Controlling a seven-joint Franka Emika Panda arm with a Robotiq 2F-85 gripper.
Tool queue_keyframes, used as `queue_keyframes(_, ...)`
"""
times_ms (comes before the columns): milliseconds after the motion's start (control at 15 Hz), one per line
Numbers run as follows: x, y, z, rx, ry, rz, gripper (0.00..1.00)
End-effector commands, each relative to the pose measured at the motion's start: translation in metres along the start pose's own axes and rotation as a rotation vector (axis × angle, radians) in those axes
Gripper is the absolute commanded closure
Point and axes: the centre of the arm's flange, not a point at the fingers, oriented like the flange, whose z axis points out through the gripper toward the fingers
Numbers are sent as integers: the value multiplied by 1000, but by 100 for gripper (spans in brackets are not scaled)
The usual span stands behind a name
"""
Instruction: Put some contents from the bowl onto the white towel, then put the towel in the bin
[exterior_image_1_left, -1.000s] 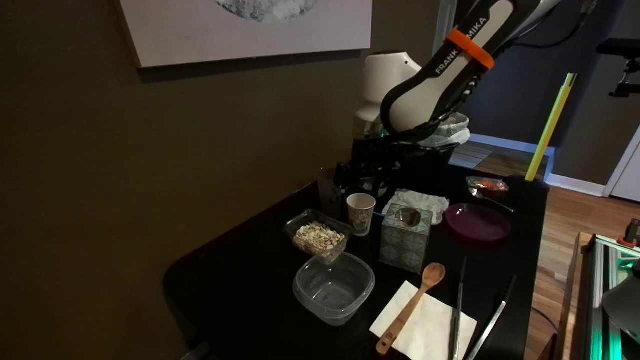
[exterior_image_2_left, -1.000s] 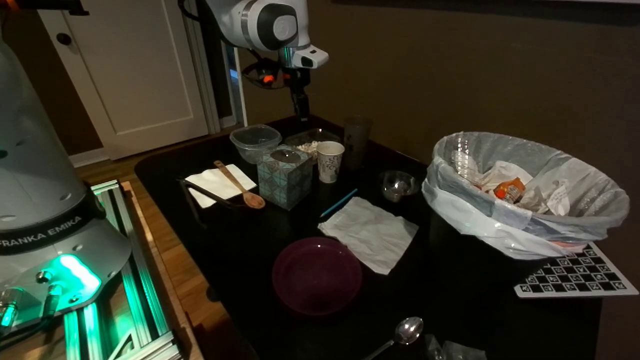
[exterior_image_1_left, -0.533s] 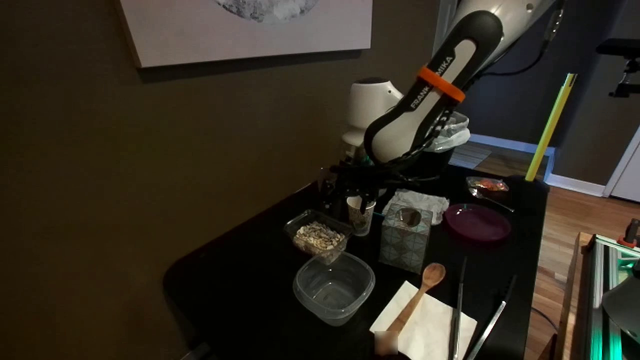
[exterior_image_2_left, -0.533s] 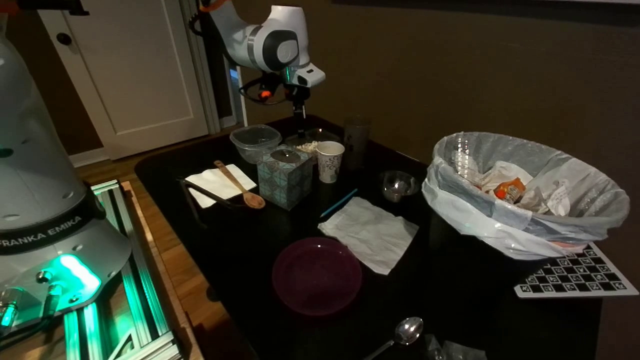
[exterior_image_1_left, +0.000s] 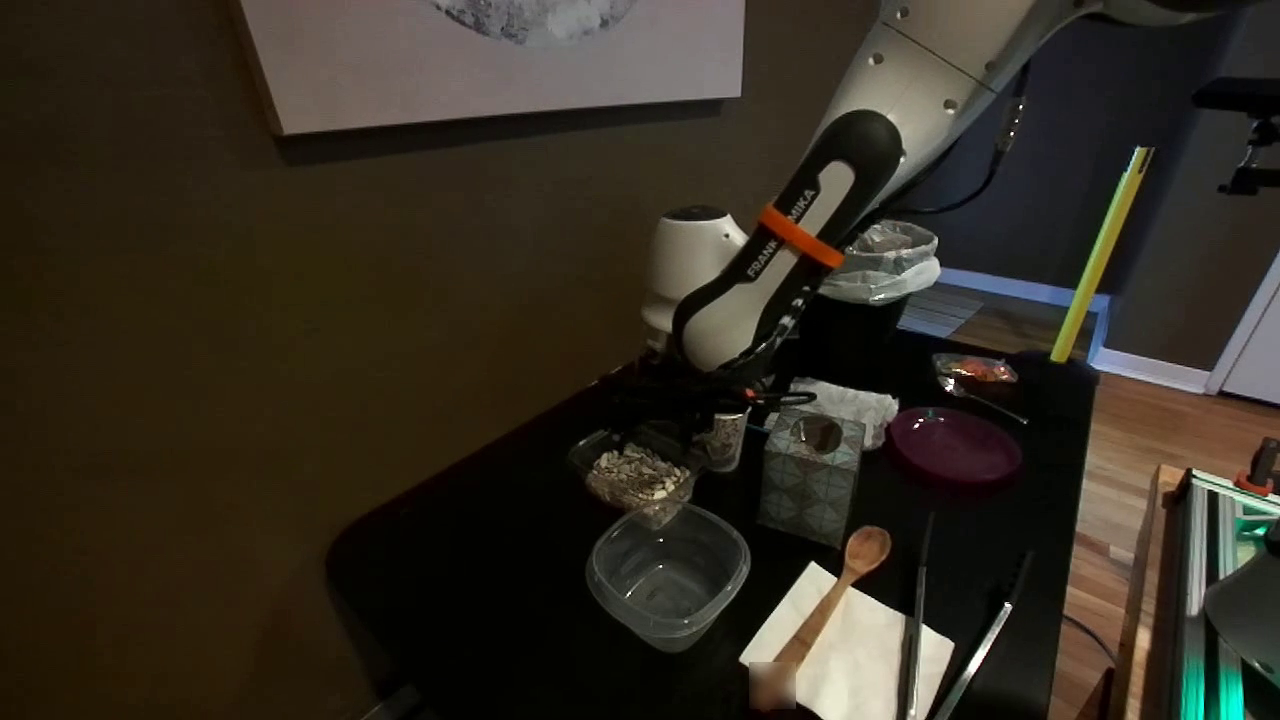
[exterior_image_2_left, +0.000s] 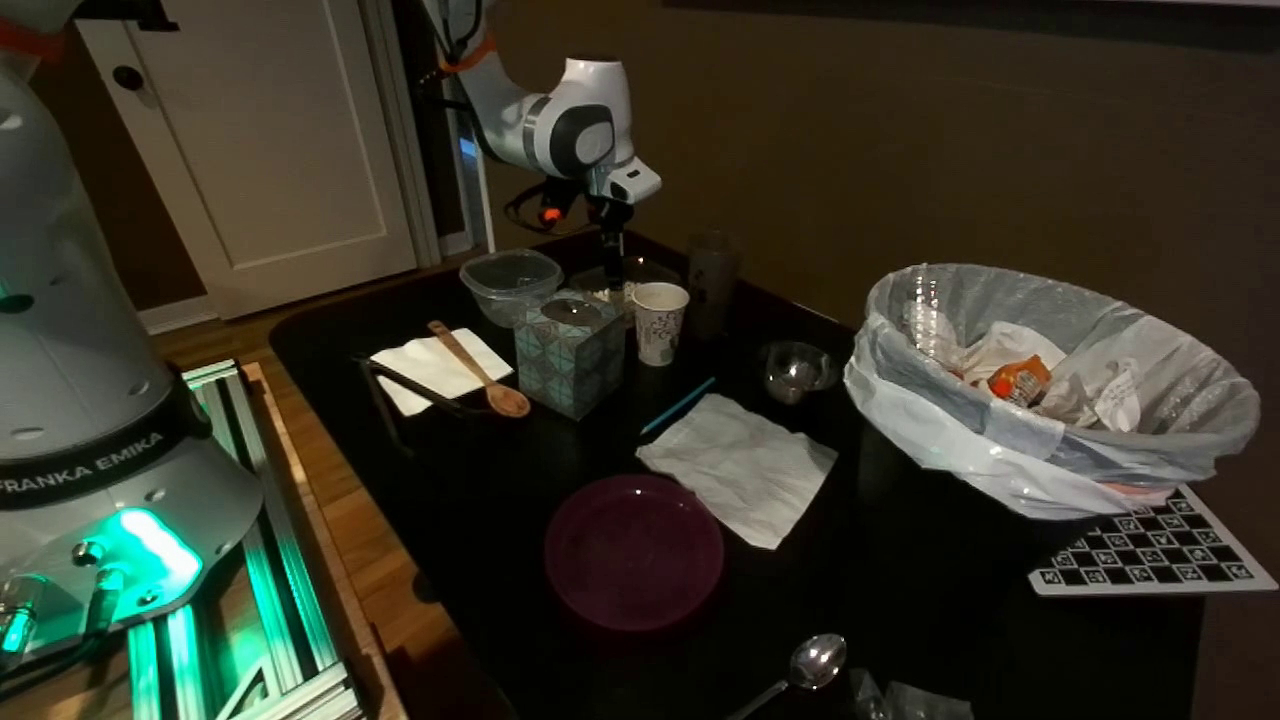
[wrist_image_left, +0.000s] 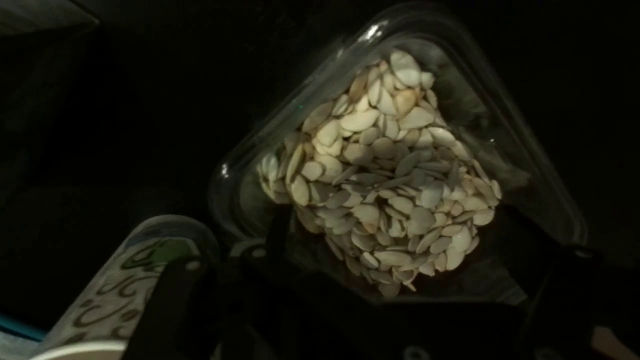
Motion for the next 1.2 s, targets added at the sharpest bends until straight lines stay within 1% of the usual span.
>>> queue_keyframes(0,10,-24,27,1,11,27,0)
queue_keyframes(467,19,-35,50,12,9,52,0)
queue_keyframes(533,20,-36,53,15,6,57,5)
queue_keyframes(667,21,-38,56,20,2,64,25)
queue_keyframes(800,22,-40,59,23,0,67,37)
queue_keyframes(867,22,-41,60,23,0,68,47)
queue_keyframes(1133,24,-41,63,24,-3,67,77)
